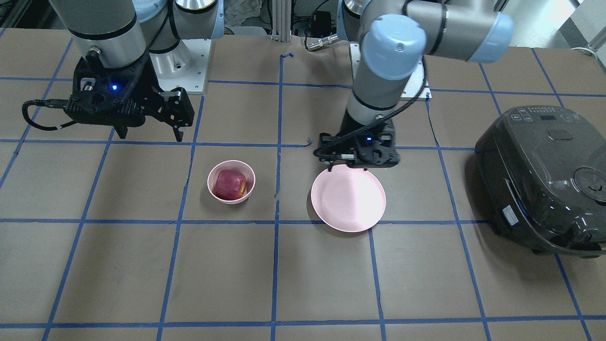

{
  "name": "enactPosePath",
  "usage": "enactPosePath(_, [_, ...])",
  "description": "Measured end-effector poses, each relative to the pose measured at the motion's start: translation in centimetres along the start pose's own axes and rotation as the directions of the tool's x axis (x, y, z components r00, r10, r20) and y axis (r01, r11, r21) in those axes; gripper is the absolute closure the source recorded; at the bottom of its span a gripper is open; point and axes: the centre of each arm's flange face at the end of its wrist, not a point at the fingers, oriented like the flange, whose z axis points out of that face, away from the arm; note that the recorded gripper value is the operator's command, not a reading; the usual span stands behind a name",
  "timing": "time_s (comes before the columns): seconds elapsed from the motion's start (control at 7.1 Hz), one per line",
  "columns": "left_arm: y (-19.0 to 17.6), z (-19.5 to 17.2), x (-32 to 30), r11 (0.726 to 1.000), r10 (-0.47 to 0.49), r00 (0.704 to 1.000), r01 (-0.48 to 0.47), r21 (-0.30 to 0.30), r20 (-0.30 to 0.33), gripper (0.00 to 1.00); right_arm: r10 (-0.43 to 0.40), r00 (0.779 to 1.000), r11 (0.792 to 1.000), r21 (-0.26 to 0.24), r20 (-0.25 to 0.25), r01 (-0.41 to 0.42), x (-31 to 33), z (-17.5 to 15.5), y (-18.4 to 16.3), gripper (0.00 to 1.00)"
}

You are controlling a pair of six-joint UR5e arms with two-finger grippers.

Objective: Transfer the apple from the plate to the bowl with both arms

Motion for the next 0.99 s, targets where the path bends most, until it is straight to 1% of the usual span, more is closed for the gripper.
enactPosePath(0.14, [-0.5,-2.2,-4.0,0.999,0.026,0.999,-0.027,0.021,0.047,0.17,0.000,1.000,1.000,0.000,-0.001,0.000,0.0,0.0,0.0,0.00])
enactPosePath(0.28, [-0.4,-4.4,-5.9,0.999,0.029,0.997,-0.032,0.040,0.066,0.17,0.000,1.000,1.000,0.000,-0.001,0.000,0.0,0.0,0.0,0.00])
enactPosePath(0.42, [-0.1,-7.0,-6.5,0.998,0.030,0.998,-0.034,0.048,0.063,0.16,-0.001,1.000,1.000,0.000,0.000,0.001,0.0,0.0,0.0,0.00])
enactPosePath(0.56, [0.1,-10.0,-6.5,0.998,0.027,0.999,-0.029,0.050,0.035,0.15,-0.001,1.000,1.000,0.000,-0.001,0.001,0.0,-0.1,0.1,0.00])
enactPosePath(0.7, [0.3,-12.4,-6.4,0.999,0.020,1.000,-0.020,0.043,0.007,0.04,-0.001,1.000,1.000,0.000,-0.001,0.001,0.0,-0.1,0.1,0.00])
enactPosePath(0.85, [0.5,-13.5,-6.4,0.999,0.013,1.000,-0.012,0.037,-0.007,0.00,-0.001,1.000,1.000,0.000,-0.001,0.001,0.0,-0.1,0.1,0.00])
enactPosePath(0.99, [0.5,-13.8,-6.4,0.999,0.007,1.000,-0.007,0.033,-0.014,0.00,0.000,1.000,1.000,0.000,-0.001,0.000,0.0,-0.1,0.1,0.00])
